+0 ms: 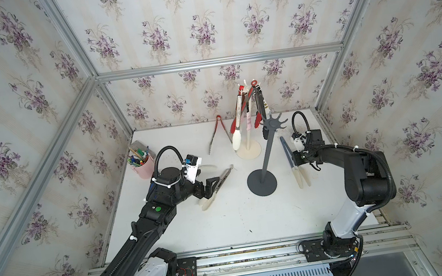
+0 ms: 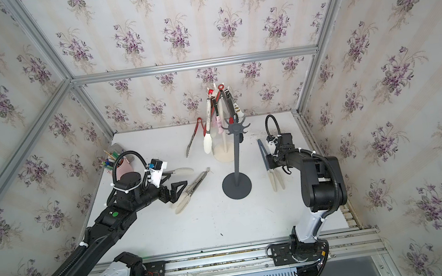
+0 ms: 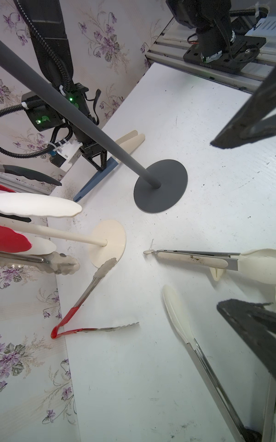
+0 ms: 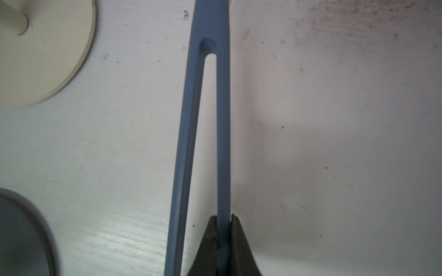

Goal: Hang food tongs on kitchen utensil racks
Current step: Adjust the food tongs at the center of the board, then pick up the food tongs from the center of the board.

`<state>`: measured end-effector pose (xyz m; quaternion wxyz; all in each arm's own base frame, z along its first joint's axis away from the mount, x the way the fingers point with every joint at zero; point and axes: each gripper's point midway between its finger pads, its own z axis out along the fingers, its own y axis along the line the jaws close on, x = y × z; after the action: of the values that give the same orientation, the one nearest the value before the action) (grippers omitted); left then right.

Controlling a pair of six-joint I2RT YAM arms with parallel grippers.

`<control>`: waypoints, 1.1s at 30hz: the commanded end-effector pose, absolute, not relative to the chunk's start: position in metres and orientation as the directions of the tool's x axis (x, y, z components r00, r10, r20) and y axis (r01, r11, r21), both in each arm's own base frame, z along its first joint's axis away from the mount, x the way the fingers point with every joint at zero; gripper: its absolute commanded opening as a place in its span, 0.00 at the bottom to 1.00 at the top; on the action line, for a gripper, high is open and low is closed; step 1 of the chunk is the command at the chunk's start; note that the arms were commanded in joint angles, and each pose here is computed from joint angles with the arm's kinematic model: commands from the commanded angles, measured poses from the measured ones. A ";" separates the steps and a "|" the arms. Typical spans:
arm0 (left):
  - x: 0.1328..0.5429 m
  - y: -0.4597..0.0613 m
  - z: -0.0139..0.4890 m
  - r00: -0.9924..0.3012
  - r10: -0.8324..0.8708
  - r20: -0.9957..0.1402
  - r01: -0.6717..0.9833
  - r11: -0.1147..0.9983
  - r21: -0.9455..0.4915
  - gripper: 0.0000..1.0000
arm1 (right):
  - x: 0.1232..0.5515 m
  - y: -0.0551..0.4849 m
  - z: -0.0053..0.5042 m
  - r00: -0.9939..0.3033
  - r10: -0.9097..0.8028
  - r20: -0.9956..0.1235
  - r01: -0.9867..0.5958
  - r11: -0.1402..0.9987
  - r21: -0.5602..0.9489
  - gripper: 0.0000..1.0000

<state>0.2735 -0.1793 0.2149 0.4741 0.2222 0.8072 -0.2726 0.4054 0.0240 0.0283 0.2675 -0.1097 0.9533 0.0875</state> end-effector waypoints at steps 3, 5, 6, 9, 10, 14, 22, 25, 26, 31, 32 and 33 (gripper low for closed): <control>0.273 -0.180 0.218 -0.441 0.102 -0.892 0.626 0.747 -0.224 0.99 | 0.396 0.035 0.014 -0.867 -0.148 -0.476 -0.265 0.946 0.189 0.09; 0.273 -0.180 0.218 -0.440 0.102 -0.892 0.625 0.748 -0.223 0.99 | 0.397 0.027 0.012 -0.872 -0.144 -0.467 -0.239 0.959 0.151 0.15; 0.273 -0.180 0.218 -0.439 0.103 -0.892 0.626 0.748 -0.222 0.99 | 0.397 0.025 0.013 -0.871 -0.142 -0.469 -0.233 0.962 0.141 0.18; 0.274 -0.180 0.219 -0.437 0.106 -0.893 0.627 0.748 -0.218 0.99 | 0.404 0.024 0.029 -0.851 -0.128 -0.510 -0.224 0.966 0.131 0.36; 0.274 -0.180 0.219 -0.436 0.106 -0.894 0.627 0.748 -0.217 0.99 | 0.406 0.025 0.036 -0.843 -0.122 -0.524 -0.225 0.964 0.138 0.38; 0.276 -0.183 0.219 -0.439 0.111 -0.892 0.634 0.742 -0.219 0.99 | 0.406 0.035 0.058 -0.828 -0.094 -0.552 -0.233 0.954 0.188 0.41; 0.278 -0.184 0.220 -0.431 0.117 -0.895 0.642 0.736 -0.213 0.99 | 0.374 0.063 0.049 -0.872 -0.115 -0.475 -0.243 0.945 0.218 0.40; 0.279 -0.185 0.220 -0.431 0.112 -0.895 0.643 0.734 -0.218 0.99 | 0.364 0.059 0.039 -0.887 -0.096 -0.452 -0.205 0.958 0.199 0.39; 0.279 -0.185 0.220 -0.433 0.111 -0.895 0.643 0.734 -0.220 0.99 | 0.361 0.057 0.036 -0.892 -0.094 -0.442 -0.195 0.962 0.189 0.38; 0.278 -0.186 0.221 -0.430 0.108 -0.896 0.646 0.730 -0.222 0.99 | 0.356 0.056 0.028 -0.898 -0.108 -0.427 -0.195 0.967 0.166 0.35; 0.278 -0.186 0.221 -0.429 0.109 -0.897 0.647 0.730 -0.221 0.99 | 0.355 0.056 0.026 -0.898 -0.111 -0.425 -0.196 0.967 0.162 0.35; 0.277 -0.186 0.222 -0.429 0.107 -0.897 0.647 0.729 -0.223 0.99 | 0.355 0.056 0.025 -0.900 -0.115 -0.421 -0.198 0.967 0.160 0.35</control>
<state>0.2762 -0.1835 0.2129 0.4675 0.2333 0.8072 -0.2747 0.3547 0.0594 0.0265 0.2096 -0.0829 0.9677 0.1132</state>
